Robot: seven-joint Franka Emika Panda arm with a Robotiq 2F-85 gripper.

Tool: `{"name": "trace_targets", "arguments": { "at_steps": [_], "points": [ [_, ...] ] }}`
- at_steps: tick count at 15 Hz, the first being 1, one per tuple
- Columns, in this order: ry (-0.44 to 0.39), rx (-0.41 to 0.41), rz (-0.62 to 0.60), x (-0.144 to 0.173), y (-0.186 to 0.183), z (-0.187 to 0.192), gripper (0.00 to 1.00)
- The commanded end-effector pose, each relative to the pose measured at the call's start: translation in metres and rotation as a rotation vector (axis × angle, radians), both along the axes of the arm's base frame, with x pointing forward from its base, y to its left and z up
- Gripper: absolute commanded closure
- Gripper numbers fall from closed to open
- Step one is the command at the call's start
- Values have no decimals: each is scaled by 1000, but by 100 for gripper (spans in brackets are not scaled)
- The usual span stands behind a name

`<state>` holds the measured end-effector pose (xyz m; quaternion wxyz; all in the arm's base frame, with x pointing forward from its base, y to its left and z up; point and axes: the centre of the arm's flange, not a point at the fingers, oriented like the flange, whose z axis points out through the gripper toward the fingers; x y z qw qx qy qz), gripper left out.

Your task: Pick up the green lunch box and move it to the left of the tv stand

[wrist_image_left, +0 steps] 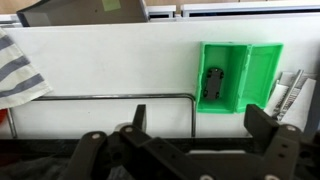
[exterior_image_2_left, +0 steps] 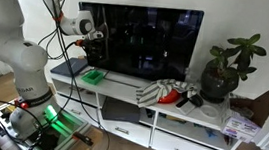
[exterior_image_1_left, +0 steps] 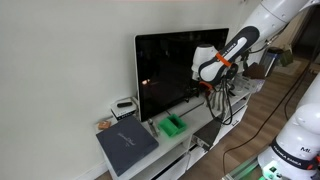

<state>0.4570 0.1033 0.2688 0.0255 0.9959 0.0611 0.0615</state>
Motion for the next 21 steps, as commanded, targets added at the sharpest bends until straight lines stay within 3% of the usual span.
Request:
{"name": "trace_targets", "arguments": {
  "at_steps": [1,4,12,21],
  "points": [
    [-2,-3,-1,-2,10,-10,0],
    [6,-5,-6,-5,23,-27,0],
    [-5,-5,-9,1,24,-27,0],
    [69,-42,-22,14,58,-114,0]
  ]
}}
